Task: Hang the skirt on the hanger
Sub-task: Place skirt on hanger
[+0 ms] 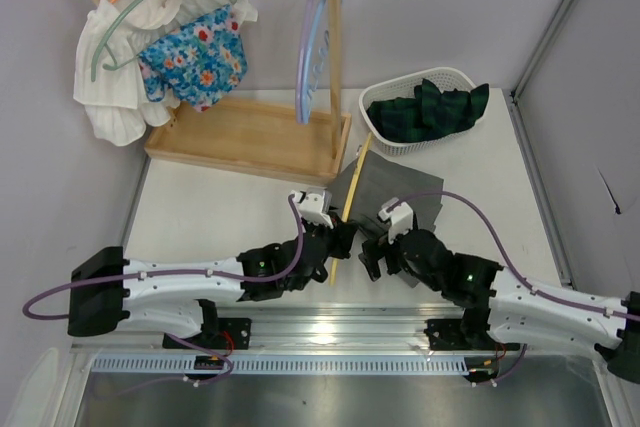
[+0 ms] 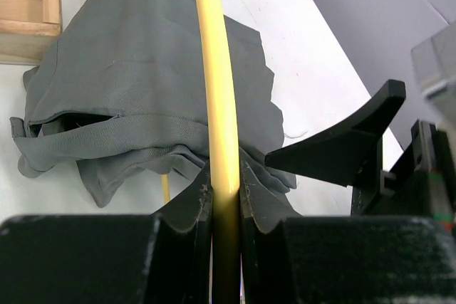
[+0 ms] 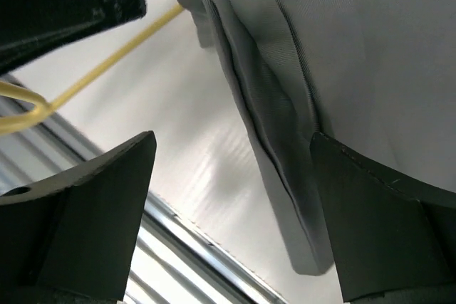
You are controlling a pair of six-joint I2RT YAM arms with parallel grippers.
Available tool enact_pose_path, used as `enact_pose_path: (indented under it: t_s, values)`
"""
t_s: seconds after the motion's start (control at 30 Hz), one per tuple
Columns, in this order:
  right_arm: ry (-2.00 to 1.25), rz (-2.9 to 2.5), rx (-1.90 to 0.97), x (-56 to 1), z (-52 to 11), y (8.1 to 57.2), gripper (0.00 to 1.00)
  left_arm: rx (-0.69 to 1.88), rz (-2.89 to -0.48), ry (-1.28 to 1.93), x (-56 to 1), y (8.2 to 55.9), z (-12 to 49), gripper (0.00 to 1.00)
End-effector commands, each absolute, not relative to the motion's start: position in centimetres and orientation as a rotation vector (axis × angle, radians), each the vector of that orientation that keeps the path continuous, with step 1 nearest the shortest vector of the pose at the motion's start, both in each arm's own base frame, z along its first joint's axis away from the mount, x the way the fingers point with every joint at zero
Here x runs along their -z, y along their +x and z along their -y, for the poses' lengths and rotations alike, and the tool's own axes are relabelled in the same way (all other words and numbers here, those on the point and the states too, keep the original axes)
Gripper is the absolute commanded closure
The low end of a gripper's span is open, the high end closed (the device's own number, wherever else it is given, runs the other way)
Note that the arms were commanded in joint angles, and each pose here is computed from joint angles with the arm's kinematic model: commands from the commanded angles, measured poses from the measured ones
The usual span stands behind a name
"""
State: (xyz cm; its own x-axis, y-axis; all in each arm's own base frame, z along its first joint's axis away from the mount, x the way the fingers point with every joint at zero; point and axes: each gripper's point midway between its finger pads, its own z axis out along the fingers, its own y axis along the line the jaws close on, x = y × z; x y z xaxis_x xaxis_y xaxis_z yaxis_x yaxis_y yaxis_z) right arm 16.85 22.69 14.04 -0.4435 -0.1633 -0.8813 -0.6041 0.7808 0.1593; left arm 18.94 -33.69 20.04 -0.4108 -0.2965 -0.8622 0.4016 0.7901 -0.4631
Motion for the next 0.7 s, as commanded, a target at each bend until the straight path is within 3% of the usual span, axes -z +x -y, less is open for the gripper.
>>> enact_pose_path:
  t_s: [0.0,0.4,0.67]
  values:
    - [-0.517,-1.892,-0.324,-16.7,-21.6,19.4,0.05,0.862,-1.745,-0.016,-24.4,19.6,33.7,1.00]
    - [-0.581,-1.841,-0.190,-15.0,-22.2,20.4,0.03,0.896,-1.740,-0.024,-24.8,19.3,33.6,1.00]
    - [-0.578,-1.852,-0.315,-13.8,-24.1,21.6,0.04,0.915,-1.739,-0.025,-25.1,19.2,33.6,1.00]
